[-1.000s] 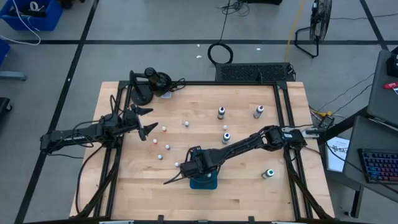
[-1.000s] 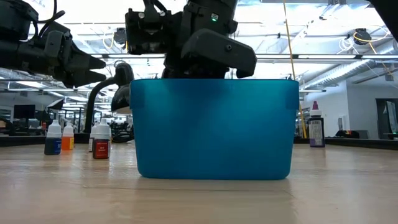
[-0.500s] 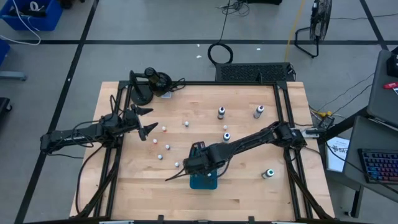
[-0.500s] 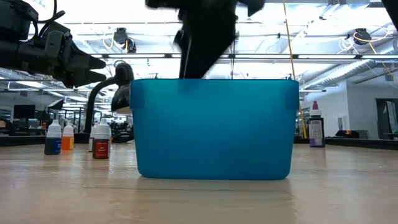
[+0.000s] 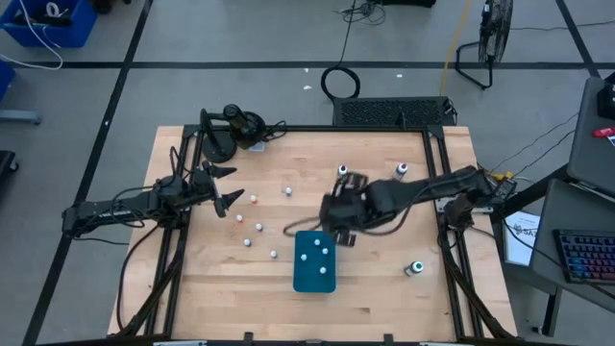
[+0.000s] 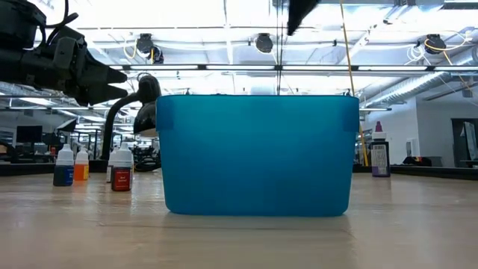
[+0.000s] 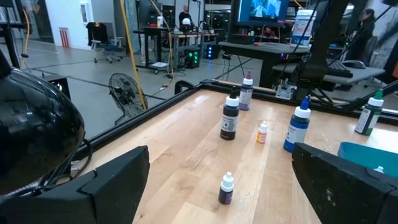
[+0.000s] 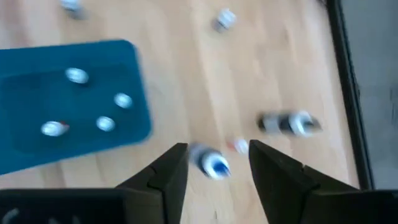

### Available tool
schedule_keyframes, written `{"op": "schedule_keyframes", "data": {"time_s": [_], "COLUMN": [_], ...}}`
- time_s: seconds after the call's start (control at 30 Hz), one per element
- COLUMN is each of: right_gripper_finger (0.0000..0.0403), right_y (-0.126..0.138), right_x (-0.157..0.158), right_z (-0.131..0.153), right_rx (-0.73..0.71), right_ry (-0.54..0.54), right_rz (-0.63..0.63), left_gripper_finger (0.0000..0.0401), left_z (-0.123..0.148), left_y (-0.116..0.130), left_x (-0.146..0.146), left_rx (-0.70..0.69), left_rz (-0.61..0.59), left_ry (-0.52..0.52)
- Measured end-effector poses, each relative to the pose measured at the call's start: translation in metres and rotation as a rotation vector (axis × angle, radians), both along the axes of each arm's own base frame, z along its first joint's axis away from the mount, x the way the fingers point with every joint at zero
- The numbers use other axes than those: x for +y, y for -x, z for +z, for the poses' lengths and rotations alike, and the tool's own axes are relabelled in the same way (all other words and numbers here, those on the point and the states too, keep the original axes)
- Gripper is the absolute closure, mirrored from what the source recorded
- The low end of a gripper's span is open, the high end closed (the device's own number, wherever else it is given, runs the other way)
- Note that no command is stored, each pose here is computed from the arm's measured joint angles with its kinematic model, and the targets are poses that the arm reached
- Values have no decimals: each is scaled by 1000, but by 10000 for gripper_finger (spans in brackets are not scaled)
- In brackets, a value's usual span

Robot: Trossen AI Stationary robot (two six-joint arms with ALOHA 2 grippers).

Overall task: Pick & Place food coloring
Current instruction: Put the blue big food coloring bottle into the blue bin

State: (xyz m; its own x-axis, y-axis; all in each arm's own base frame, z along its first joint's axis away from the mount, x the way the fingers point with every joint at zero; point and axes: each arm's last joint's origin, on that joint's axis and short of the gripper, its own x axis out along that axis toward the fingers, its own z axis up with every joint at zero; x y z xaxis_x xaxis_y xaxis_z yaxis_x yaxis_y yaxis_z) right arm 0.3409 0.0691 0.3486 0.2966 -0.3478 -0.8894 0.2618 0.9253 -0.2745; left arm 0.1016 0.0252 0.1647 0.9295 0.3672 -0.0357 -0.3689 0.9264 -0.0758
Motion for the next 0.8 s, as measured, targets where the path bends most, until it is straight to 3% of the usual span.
{"op": "schedule_keyframes", "data": {"time_s": [0.13, 0.27, 0.6, 0.8], "right_gripper_finger": [207, 191, 196, 197], "right_y": [11, 5, 5, 6], "right_x": [-24, -42, -67, -78], "right_z": [1, -13, -94, -123], "right_rx": [77, 127, 303, 293], "right_ry": [-31, -103, -285, -295], "right_rz": [-171, -233, -212, -222], "left_gripper_finger": [11, 11, 11, 11], "left_z": [0, 0, 0, 0], "left_y": [0, 0, 0, 0], "left_x": [0, 0, 0, 0], "left_rx": [0, 0, 0, 0], "left_rz": [0, 0, 0, 0], "left_ry": [0, 0, 0, 0]}}
